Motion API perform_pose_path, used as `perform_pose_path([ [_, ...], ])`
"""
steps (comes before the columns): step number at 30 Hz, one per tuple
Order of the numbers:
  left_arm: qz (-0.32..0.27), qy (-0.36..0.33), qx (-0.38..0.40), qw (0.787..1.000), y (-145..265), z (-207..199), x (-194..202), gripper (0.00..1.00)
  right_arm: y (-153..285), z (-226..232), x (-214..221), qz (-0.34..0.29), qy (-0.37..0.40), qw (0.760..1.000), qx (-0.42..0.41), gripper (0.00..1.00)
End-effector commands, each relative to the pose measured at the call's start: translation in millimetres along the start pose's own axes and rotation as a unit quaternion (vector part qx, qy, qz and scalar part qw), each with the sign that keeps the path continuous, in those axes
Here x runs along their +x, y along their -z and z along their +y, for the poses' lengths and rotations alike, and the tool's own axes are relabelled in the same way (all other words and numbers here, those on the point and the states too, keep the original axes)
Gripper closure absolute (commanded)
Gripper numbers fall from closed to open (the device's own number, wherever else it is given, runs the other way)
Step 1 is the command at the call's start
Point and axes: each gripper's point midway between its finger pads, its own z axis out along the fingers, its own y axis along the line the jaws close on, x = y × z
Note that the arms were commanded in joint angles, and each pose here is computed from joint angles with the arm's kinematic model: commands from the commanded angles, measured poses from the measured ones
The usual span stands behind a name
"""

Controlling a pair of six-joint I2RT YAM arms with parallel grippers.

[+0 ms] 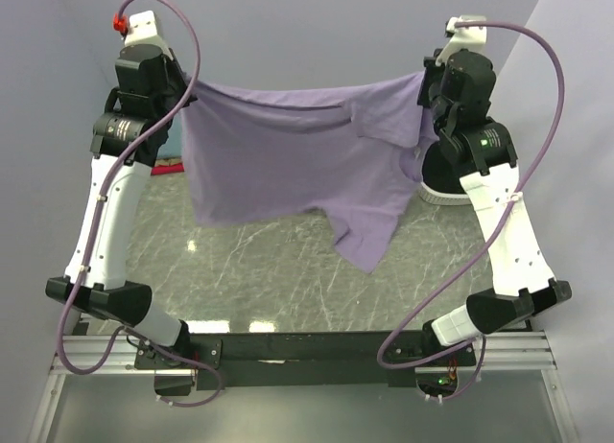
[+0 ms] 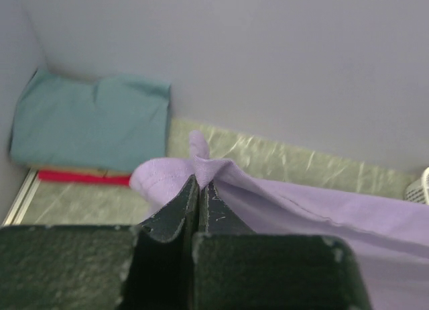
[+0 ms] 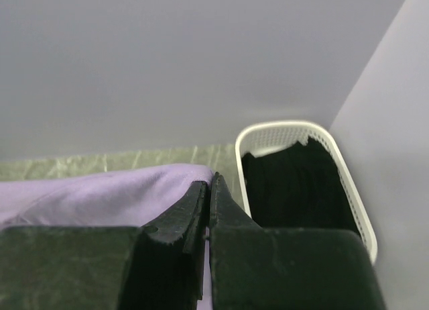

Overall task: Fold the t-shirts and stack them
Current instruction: Flatten the tshirt out

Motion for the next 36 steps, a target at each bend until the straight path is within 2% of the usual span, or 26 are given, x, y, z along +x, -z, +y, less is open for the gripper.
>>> perform_pose_path([
  [1, -0.084, 0.013, 0.067, 0.994, 18.0, -21.1, -52.5, 0.99, 6.8, -2.0, -50.9, -0.072, -0.017, 0.997, -0.013, 1.0],
  [2, -0.077, 0.011, 0.07, 0.994, 15.6, -20.4, -41.4, 0.99, 8.8, -2.3, -51.5, -0.073, -0.018, 0.997, -0.015, 1.0],
  [3, -0.108, 0.023, 0.079, 0.991, 32.1, -18.9, -57.0, 0.99, 8.9, -2.1, -46.5, -0.069, -0.017, 0.997, -0.015, 1.0],
  [6, -0.12, 0.032, 0.077, 0.989, 52.2, -10.0, -57.5, 0.99, 20.4, -4.7, -41.6, -0.068, -0.018, 0.997, -0.022, 1.0],
  [8, -0.103, 0.027, 0.076, 0.991, 55.9, -6.2, -44.4, 0.99, 34.0, -8.9, -38.1, -0.066, -0.027, 0.997, -0.026, 1.0],
  [9, -0.105, 0.03, 0.079, 0.991, 65.8, -3.6, -44.7, 0.99, 33.6, -5.7, -23.1, -0.051, -0.024, 0.998, -0.034, 1.0],
  [11, -0.081, 0.025, 0.074, 0.994, 66.6, 2.0, -24.7, 0.99, 51.3, -12.9, -23.3, -0.062, -0.031, 0.997, -0.036, 1.0],
  [12, -0.088, 0.03, 0.073, 0.993, 77.9, 6.6, -26.1, 0.99, 52.6, -12.0, -10.4, -0.05, -0.04, 0.997, -0.038, 1.0],
  [14, -0.079, 0.031, 0.068, 0.994, 83.2, 13.0, -13.9, 0.99, 72.2, -19.7, -14.3, -0.064, -0.051, 0.996, -0.041, 1.0],
  [24, -0.084, 0.021, 0.088, 0.992, 162.2, 29.4, -34.6, 0.99, 138.4, -48.5, -33.3, -0.099, -0.073, 0.992, -0.042, 1.0],
  [36, -0.167, 0.012, 0.094, 0.981, 259.3, 61.2, -72.0, 0.94, 216.9, -78.4, -61.1, -0.172, -0.106, 0.978, -0.058, 1.0],
])
